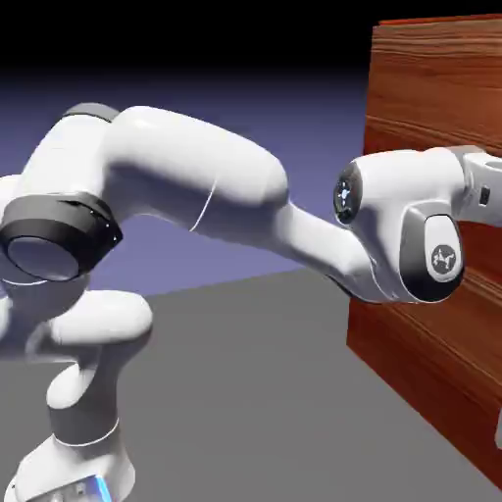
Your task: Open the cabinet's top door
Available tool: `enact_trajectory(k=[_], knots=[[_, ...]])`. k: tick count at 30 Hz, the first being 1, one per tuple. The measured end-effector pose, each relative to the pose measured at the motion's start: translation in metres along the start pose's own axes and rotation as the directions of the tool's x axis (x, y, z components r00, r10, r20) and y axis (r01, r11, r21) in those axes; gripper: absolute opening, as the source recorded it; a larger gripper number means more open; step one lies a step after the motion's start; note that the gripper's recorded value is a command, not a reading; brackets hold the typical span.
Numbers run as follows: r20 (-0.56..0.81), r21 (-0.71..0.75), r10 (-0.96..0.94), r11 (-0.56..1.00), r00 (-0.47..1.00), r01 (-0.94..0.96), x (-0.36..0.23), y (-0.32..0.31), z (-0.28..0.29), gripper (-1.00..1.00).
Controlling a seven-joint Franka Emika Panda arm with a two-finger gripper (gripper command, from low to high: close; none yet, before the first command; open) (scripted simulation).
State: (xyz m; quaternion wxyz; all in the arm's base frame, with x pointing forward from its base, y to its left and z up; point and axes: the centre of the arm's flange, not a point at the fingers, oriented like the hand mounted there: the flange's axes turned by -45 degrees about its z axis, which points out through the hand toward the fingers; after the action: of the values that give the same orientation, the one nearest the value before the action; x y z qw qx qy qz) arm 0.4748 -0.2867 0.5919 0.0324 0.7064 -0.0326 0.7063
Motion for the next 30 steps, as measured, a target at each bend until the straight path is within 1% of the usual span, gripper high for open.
enact_trajectory(k=[5,20,30], knots=[[0.000,-0.041,0.000,0.999,1.000,0.000,0.000,-0.006,-0.021,-1.00],[0.000,-0.120,0.000,0.993,1.000,0.000,0.000,-0.021,-0.059,-1.00],[-0.001,-0.202,0.000,0.979,1.000,0.000,0.000,-0.040,-0.099,-1.00]])
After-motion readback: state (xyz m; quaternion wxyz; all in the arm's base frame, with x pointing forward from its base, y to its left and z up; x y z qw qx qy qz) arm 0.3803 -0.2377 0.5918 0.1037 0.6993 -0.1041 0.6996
